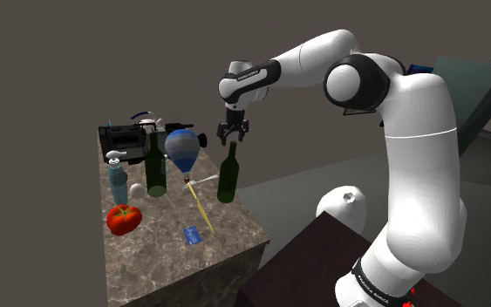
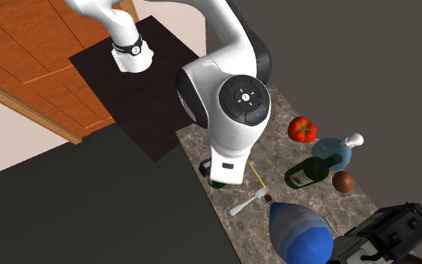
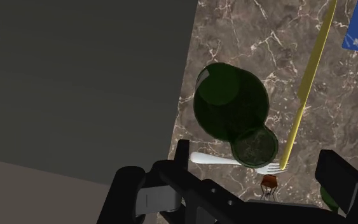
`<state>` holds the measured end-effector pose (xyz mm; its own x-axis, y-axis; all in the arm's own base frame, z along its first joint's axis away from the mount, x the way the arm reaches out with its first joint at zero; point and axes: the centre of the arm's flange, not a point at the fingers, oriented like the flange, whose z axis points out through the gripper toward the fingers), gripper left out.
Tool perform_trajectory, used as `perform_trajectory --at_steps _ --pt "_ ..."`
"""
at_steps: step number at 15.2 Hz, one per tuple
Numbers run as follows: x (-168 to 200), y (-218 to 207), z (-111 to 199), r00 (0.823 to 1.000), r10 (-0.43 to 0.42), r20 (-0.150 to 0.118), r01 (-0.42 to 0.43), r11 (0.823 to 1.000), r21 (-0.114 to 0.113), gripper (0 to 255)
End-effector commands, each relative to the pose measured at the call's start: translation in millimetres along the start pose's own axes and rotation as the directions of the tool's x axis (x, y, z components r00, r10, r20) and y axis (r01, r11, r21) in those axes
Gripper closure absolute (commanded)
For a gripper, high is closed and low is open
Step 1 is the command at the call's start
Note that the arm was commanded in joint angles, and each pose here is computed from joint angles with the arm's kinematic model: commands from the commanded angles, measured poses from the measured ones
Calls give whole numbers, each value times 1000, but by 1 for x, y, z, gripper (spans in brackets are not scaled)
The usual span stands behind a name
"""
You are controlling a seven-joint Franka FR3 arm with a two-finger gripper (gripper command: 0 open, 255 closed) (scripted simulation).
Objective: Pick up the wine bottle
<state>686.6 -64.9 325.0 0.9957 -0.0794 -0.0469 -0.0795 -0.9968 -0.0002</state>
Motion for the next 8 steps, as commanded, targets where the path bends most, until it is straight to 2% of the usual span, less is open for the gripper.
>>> perform_trajectory --at_steps 1,3,5,6,8 --pt "0 0 11 1000 0 0 0 1000 0 0" --pt "0 0 25 1000 0 0 0 1000 0 0" --pt "0 0 25 1000 0 0 0 1000 0 0" --pt "1 0 25 1000 0 0 0 1000 0 255" --pt "1 -1 25 1000 0 0 0 1000 0 255"
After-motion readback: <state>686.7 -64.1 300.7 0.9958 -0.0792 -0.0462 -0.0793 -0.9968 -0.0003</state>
